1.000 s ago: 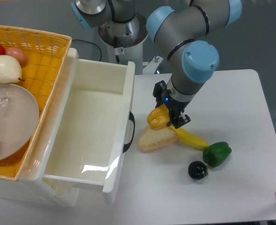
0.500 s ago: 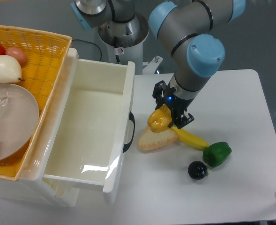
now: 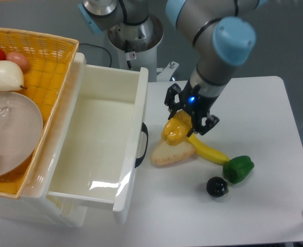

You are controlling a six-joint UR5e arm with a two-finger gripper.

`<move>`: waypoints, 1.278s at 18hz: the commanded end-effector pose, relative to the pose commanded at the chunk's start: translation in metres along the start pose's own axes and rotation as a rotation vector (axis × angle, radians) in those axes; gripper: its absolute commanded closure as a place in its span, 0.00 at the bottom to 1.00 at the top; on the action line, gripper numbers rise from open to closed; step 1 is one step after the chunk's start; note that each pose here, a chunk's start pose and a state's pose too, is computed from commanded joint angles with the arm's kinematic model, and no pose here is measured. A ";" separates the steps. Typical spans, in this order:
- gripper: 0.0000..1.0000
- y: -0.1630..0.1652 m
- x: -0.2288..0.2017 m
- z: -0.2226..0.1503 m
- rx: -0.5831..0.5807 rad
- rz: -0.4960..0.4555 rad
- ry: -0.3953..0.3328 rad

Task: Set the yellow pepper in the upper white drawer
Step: 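Lift the yellow pepper and carry it over the open white drawer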

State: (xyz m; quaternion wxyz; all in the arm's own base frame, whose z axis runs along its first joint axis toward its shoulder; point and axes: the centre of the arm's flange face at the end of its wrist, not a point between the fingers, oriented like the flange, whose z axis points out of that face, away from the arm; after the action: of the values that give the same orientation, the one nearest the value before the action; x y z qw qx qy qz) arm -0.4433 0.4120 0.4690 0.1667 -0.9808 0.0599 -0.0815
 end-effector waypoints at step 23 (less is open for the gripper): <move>0.85 -0.047 0.122 -0.030 0.103 -0.102 0.100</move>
State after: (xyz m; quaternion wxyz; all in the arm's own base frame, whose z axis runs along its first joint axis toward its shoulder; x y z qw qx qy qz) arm -0.3255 0.4288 0.5297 0.2094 -0.9674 0.0140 -0.1417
